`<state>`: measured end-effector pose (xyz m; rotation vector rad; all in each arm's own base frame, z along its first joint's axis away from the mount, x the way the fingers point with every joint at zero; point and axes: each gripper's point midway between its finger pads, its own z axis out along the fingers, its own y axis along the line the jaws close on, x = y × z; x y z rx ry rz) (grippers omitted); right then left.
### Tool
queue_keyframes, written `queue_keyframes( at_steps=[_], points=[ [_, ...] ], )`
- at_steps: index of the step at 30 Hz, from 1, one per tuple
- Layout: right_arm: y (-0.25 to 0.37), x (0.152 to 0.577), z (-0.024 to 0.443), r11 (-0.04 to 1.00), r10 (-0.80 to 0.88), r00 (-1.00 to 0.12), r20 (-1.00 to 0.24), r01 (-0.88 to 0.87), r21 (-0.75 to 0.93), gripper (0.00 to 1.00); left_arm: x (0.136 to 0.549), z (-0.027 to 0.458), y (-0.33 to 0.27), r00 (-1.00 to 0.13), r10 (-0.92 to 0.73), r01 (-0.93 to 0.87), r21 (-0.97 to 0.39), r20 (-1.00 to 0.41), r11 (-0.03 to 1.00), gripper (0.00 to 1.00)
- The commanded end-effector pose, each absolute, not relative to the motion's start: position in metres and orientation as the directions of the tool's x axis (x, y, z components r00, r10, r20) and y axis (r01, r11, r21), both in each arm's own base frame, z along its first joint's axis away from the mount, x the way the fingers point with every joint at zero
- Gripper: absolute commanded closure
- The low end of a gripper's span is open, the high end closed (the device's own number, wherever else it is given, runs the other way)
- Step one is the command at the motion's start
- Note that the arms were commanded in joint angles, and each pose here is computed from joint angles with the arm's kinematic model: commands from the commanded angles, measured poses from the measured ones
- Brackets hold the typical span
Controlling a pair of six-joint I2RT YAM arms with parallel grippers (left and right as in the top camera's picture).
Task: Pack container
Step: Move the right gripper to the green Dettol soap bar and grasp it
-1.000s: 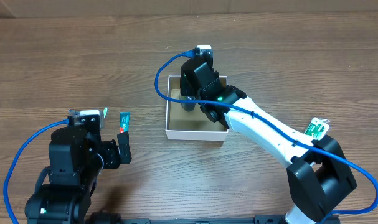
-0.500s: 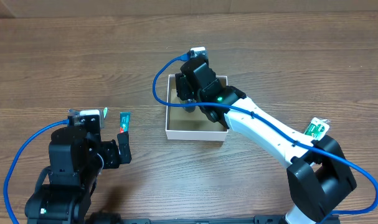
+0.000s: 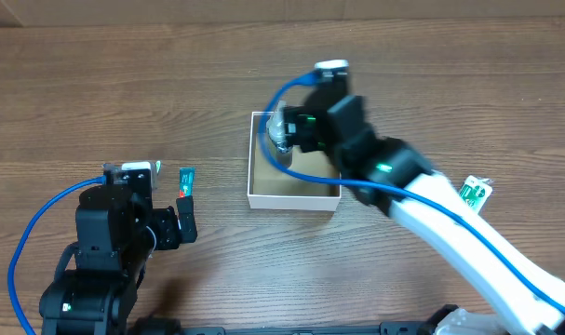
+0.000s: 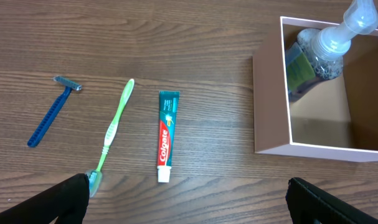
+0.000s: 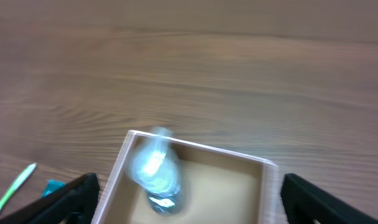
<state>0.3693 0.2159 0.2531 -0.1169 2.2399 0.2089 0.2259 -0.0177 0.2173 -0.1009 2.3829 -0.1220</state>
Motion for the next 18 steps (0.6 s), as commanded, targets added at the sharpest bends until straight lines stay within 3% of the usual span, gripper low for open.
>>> queue_keyframes(
  at_steps=[1,4,10,15,18],
  points=[
    [0.118,0.361,0.294,0.958,0.286,-0.561,-0.777,0.188,0.217,0.00,0.228,0.227,-0.017,-0.708,-0.128,-0.050,-0.132,-0.694,0.990,0.00],
    [0.041,0.339,0.275,0.859,0.491,-0.569,-0.660,0.441,0.259,0.00,0.229,0.228,-0.017,-0.707,-0.128,-0.050,-0.132,-0.695,0.990,0.00],
    [-0.065,0.300,0.224,0.652,0.713,-0.520,-0.470,0.739,0.172,0.00,0.229,0.228,-0.017,-0.705,-0.128,-0.050,-0.132,-0.698,0.990,0.00],
    [-0.112,0.276,0.170,0.507,0.821,-0.454,-0.346,0.858,0.078,0.00,0.229,0.228,-0.016,-0.704,-0.128,-0.053,-0.128,-0.699,0.990,0.00],
    [-0.120,0.282,0.130,0.537,0.819,-0.501,-0.280,0.841,0.067,0.00,0.229,0.228,-0.016,-0.705,-0.129,-0.052,-0.130,-0.698,0.990,0.00]
  ],
)
